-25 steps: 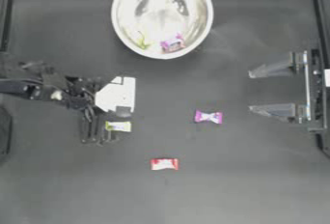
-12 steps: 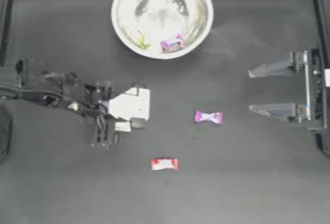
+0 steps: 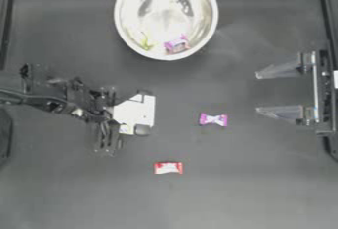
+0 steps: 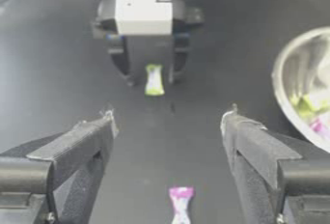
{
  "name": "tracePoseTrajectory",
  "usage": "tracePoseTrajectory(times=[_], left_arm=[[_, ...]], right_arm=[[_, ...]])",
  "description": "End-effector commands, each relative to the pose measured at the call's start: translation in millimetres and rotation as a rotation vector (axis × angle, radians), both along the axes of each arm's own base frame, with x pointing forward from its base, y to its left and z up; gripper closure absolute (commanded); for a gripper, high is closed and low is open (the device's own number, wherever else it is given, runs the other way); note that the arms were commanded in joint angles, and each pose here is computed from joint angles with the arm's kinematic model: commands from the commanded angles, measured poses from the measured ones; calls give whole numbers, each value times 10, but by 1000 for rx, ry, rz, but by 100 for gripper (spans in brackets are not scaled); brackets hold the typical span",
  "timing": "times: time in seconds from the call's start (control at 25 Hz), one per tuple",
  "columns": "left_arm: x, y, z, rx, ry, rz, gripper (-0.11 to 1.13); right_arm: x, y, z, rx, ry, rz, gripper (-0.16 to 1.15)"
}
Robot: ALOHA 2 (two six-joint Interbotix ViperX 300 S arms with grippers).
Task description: Put candies in bowl
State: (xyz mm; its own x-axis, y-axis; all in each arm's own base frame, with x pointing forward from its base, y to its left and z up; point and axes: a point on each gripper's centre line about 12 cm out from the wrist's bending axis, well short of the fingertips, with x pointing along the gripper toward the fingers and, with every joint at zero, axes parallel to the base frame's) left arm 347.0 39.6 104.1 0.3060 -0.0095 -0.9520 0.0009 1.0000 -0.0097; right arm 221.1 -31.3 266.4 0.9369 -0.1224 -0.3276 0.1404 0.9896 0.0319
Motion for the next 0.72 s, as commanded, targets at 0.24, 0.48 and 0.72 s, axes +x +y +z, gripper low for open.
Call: tracePoseTrajectory(times=[0.24, 0.48, 0.72], left_arm=[[23, 6, 93, 0, -12, 2, 56], [44, -2, 193, -5, -32, 7, 66], [112, 4, 610, 26, -150, -18, 63]], right_arm=[[18, -2, 55, 0, -23, -2, 2], [19, -3, 59, 0, -26, -3, 2], [19, -4, 57, -1, -29, -4, 2]])
